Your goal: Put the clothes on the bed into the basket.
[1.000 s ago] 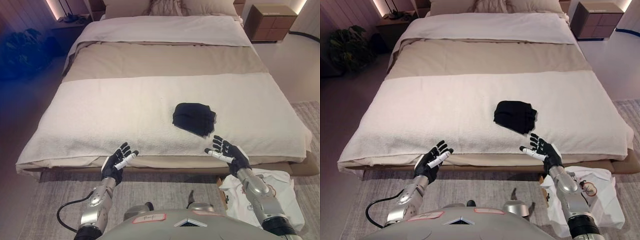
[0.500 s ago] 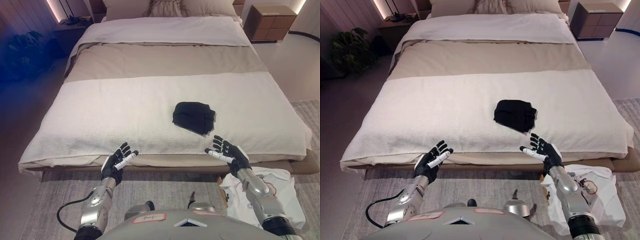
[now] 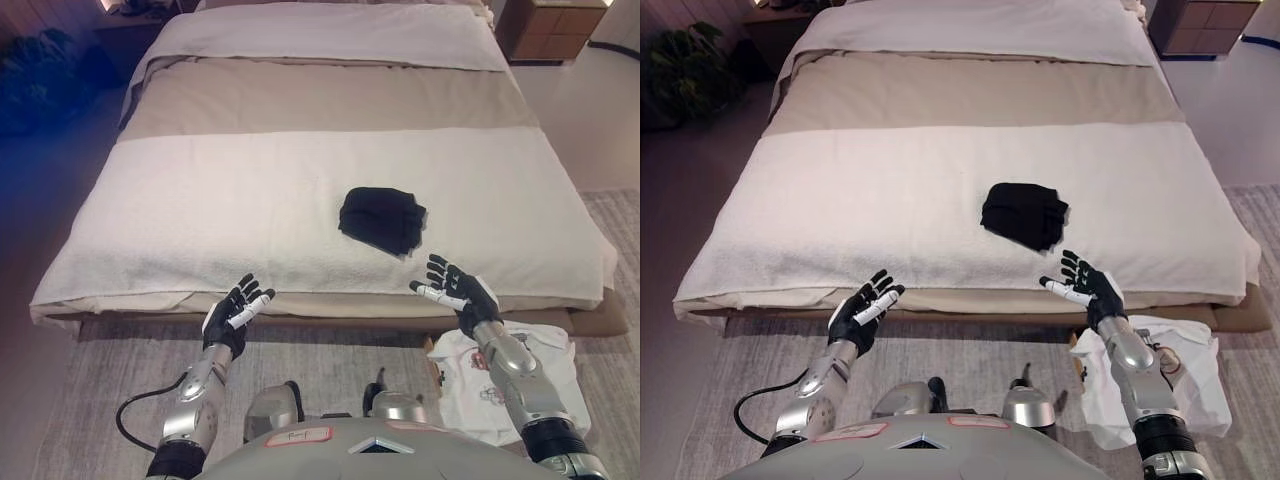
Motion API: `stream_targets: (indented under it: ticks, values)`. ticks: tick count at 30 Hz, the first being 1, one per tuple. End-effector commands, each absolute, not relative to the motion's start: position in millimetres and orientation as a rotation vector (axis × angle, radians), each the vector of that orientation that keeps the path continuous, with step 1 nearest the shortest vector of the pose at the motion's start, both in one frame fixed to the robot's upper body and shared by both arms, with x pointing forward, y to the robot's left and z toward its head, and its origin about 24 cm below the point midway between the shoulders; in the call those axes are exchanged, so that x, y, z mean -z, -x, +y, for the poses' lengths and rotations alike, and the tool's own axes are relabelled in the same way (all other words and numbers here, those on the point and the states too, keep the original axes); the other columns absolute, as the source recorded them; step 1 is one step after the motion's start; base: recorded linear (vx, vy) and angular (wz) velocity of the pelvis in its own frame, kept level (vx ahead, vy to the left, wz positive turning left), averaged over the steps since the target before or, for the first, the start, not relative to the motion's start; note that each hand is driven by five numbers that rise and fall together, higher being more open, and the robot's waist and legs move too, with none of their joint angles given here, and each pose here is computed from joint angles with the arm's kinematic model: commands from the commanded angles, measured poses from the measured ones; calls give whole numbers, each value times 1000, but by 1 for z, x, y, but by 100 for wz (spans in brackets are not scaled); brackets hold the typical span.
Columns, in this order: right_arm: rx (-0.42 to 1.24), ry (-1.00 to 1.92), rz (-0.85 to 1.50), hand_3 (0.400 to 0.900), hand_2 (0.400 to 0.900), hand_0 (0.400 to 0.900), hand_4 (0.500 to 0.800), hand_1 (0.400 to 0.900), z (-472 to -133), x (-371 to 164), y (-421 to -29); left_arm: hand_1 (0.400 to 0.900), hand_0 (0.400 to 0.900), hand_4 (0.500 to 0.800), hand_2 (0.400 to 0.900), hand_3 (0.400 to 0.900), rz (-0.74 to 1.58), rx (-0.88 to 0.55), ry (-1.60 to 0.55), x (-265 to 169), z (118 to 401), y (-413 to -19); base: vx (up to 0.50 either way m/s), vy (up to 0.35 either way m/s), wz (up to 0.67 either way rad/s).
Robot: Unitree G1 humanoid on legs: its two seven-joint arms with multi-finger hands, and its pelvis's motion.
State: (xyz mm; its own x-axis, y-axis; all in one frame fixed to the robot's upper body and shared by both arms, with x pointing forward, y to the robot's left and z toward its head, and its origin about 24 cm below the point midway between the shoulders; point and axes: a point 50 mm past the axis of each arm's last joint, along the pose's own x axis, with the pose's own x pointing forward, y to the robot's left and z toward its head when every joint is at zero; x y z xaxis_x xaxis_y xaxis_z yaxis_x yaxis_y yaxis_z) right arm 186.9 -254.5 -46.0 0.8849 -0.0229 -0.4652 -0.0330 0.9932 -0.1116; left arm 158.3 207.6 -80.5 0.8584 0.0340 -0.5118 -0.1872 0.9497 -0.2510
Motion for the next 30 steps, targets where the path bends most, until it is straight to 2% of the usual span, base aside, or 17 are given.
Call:
stream_targets:
  ticks: [1, 7, 12, 19, 30]
  values:
    - [35, 133, 192, 900, 900, 900, 800, 900, -262, -4, -228, 900, 900, 800, 900, 900, 283, -117, 289, 43, 219, -194, 77, 12, 11]
    - [44, 153, 175, 900, 900, 900, 800, 900, -263, -7, -235, 900, 900, 800, 900, 900, 272, -143, 273, 42, 221, -198, 120, 54, -8]
    - [27, 158, 153, 900, 900, 900, 800, 900, -256, -11, -243, 900, 900, 800, 900, 900, 244, -184, 273, 38, 228, -199, 240, 131, -49]
    - [29, 91, 177, 900, 900, 900, 800, 900, -243, 1, -240, 900, 900, 800, 900, 900, 195, -156, 219, 24, 234, -209, 369, 186, -12]
    - [-22, 62, 136, 900, 900, 900, 800, 900, -214, -4, -258, 900, 900, 800, 900, 900, 94, -155, 165, -3, 244, -225, 281, 263, -8]
